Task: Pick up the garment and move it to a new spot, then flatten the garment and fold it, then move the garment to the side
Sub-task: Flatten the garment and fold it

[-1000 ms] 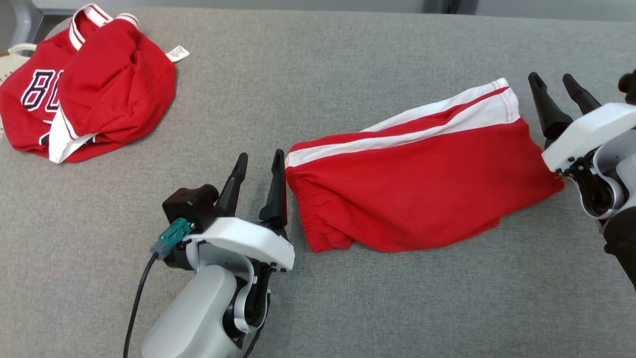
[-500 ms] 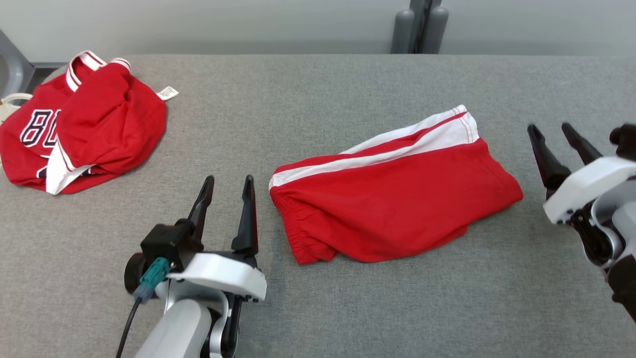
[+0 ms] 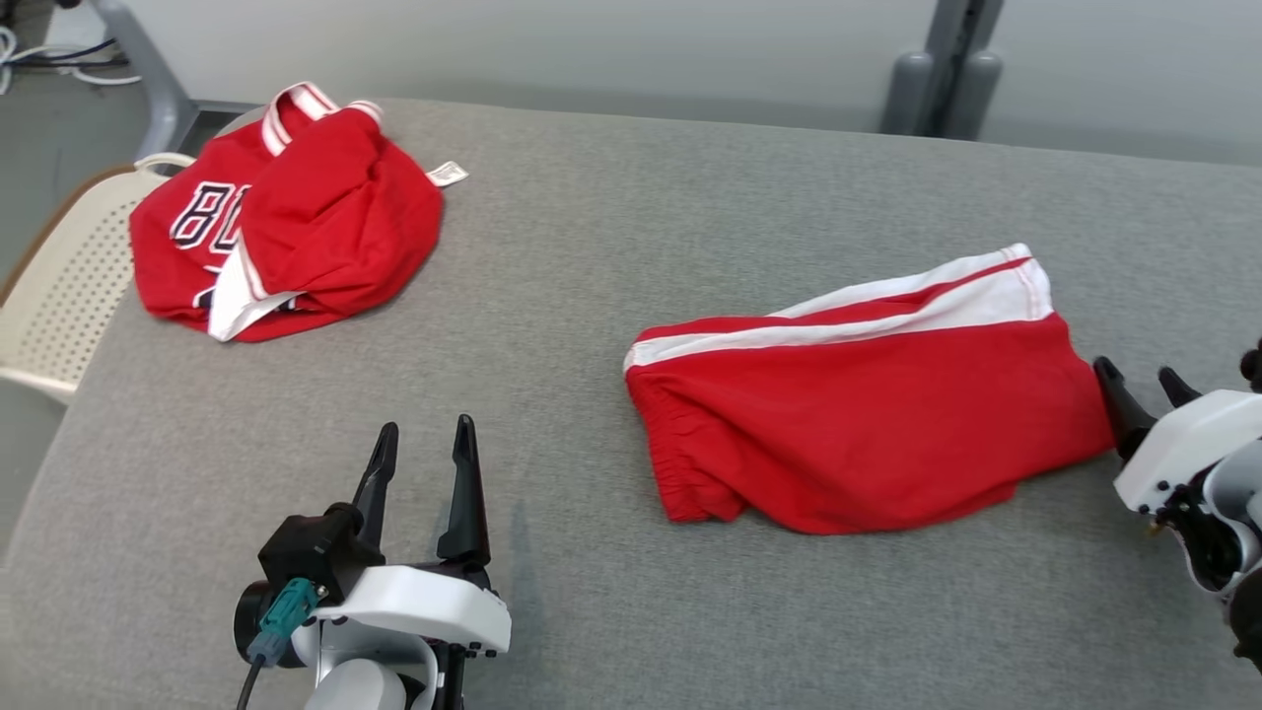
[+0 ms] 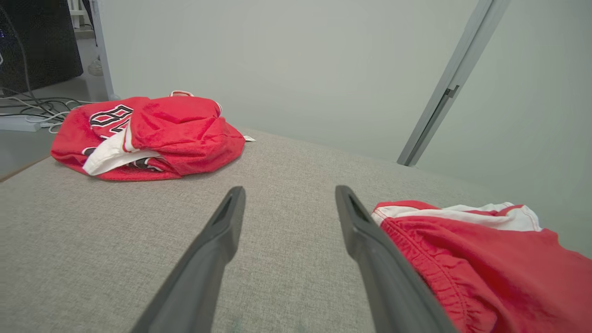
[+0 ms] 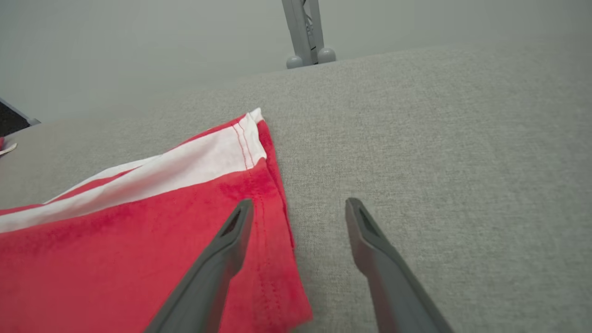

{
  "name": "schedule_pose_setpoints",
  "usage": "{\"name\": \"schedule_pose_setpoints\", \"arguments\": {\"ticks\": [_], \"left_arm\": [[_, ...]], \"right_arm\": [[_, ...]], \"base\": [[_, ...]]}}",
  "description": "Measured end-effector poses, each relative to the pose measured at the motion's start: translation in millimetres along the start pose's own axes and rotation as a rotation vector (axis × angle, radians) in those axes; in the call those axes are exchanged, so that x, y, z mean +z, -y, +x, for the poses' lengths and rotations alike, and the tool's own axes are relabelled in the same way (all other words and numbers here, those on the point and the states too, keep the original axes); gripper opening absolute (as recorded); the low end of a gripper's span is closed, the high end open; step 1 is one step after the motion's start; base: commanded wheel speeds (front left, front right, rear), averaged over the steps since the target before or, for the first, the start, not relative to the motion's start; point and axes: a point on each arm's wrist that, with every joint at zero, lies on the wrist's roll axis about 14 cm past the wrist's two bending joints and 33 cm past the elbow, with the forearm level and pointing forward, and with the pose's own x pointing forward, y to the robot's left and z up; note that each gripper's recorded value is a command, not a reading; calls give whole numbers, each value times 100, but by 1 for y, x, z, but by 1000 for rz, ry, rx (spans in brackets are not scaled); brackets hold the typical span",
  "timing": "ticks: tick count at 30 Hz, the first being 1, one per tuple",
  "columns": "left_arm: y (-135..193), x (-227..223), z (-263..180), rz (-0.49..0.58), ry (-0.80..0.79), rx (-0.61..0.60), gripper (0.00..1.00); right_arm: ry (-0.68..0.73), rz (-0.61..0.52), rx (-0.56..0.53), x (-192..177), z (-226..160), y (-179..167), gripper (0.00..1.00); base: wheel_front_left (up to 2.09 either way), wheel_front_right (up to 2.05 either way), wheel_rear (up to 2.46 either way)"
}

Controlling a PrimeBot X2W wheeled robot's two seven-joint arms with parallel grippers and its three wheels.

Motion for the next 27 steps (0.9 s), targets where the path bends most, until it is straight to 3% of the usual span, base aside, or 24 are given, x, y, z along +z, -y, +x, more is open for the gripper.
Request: {"name": "schedule_pose_setpoints", "arguments": {"ticks": [13,14,15,17,18,19,27], "left_arm": [[-25,4,-4,-4,15,75,100],[-25,4,-4,-5,14,74,100],[-26,4,-4,-6,15,77,100],[-27,4,-4,-7,15,80,100],[-28,4,-3,-8,16,81,100],[-28,4,-3,-8,17,83,100],[-21,4,1,-7,19,57,100]], "right_arm": [[-225,97,-20,-36,18,-8,100],[-230,98,-13,-37,19,-11,76],[-232,96,-7,-37,20,-13,45],[-238,89,10,-37,21,-19,27],[-238,83,19,-37,21,-21,9],[-238,78,28,-37,21,-24,0],[-140,100,34,-21,18,-25,0]], "base": [[0,0,0],[0,0,0],[0,0,0],[0,0,0],[0,0,0],[0,0,0],[0,0,0]]}}
